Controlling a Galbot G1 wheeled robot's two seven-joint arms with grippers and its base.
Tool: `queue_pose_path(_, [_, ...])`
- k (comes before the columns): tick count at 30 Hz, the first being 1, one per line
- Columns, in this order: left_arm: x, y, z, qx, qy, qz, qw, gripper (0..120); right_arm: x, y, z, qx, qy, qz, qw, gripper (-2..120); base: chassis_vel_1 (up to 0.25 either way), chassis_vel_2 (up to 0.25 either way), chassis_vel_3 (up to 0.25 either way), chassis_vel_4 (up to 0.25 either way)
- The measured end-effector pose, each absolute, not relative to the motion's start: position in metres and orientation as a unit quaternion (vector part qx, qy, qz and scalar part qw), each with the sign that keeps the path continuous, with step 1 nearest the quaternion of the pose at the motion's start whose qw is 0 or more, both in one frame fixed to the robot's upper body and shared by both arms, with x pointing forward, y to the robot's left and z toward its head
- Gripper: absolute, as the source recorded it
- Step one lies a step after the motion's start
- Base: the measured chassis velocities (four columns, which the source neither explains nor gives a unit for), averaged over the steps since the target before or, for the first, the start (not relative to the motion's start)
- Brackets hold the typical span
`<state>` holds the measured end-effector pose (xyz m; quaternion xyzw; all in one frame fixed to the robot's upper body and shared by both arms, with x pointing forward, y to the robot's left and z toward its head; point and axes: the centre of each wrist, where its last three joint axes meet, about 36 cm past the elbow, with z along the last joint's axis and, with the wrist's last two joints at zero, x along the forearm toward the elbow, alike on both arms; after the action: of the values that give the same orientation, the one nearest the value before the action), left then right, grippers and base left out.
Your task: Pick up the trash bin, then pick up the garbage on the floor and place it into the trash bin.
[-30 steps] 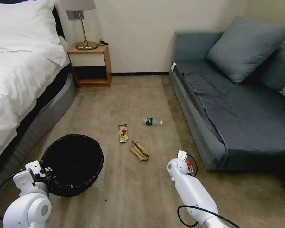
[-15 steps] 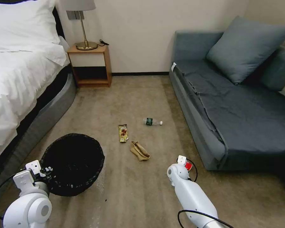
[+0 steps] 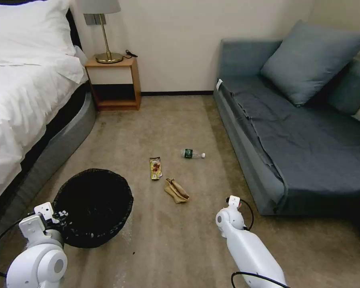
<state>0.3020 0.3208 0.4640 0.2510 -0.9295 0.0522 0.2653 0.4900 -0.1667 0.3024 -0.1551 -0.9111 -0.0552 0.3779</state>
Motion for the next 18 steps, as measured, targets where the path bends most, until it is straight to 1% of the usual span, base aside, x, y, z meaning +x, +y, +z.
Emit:
queue_pose_path(1, [0.303, 0.321, 0.462, 0.252, -0.929, 0.05, 0.267, 3, 0.483, -0.159, 0.33, -0.118, -0.927, -0.082, 0.347, 0, 0.0, 0.0, 0.0, 0.0])
queue_pose_path(2, [0.303, 0.321, 0.462, 0.252, -0.929, 0.05, 0.267, 3, 0.483, -0.159, 0.33, -0.118, -0.927, -0.082, 0.347, 0, 0.0, 0.0, 0.0, 0.0])
queue_pose_path(6, [0.304, 0.319, 0.461, 0.25, -0.929, 0.048, 0.268, 3, 0.454, -0.134, 0.407, 0.018, -0.956, -0.168, 0.24, 0, 0.0, 0.0, 0.0, 0.0])
queue_pose_path(7, [0.304, 0.319, 0.461, 0.25, -0.929, 0.048, 0.268, 3, 0.454, -0.134, 0.407, 0.018, -0.956, -0.168, 0.24, 0, 0.0, 0.0, 0.0, 0.0])
queue_pose_path(9, [0.305, 0.318, 0.461, 0.249, -0.929, 0.048, 0.269, 3, 0.432, -0.119, 0.449, 0.108, -0.949, -0.218, 0.198, 0, 0.0, 0.0, 0.0, 0.0])
queue_pose_path(10, [0.305, 0.318, 0.461, 0.249, -0.929, 0.047, 0.269, 3, 0.425, -0.115, 0.461, 0.135, -0.944, -0.234, 0.189, 0, 0.0, 0.0, 0.0, 0.0])
queue_pose_path(11, [0.305, 0.318, 0.461, 0.249, -0.929, 0.047, 0.269, 3, 0.425, -0.115, 0.461, 0.135, -0.944, -0.234, 0.189, 0, 0.0, 0.0, 0.0, 0.0])
queue_pose_path(14, [0.306, 0.317, 0.461, 0.247, -0.93, 0.046, 0.268, 3, 0.396, -0.093, 0.5, 0.238, -0.915, -0.283, 0.162, 0, 0.0, 0.0, 0.0, 0.0])
queue_pose_path(15, [0.306, 0.317, 0.461, 0.247, -0.93, 0.046, 0.268, 3, 0.396, -0.093, 0.5, 0.238, -0.915, -0.283, 0.162, 0, 0.0, 0.0, 0.0, 0.0])
queue_pose_path(18, [0.307, 0.314, 0.461, 0.243, -0.931, 0.046, 0.269, 3, 0.379, -0.065, 0.497, 0.309, -0.889, -0.3, 0.154, 0, 0.0, 0.0, 0.0, 0.0])
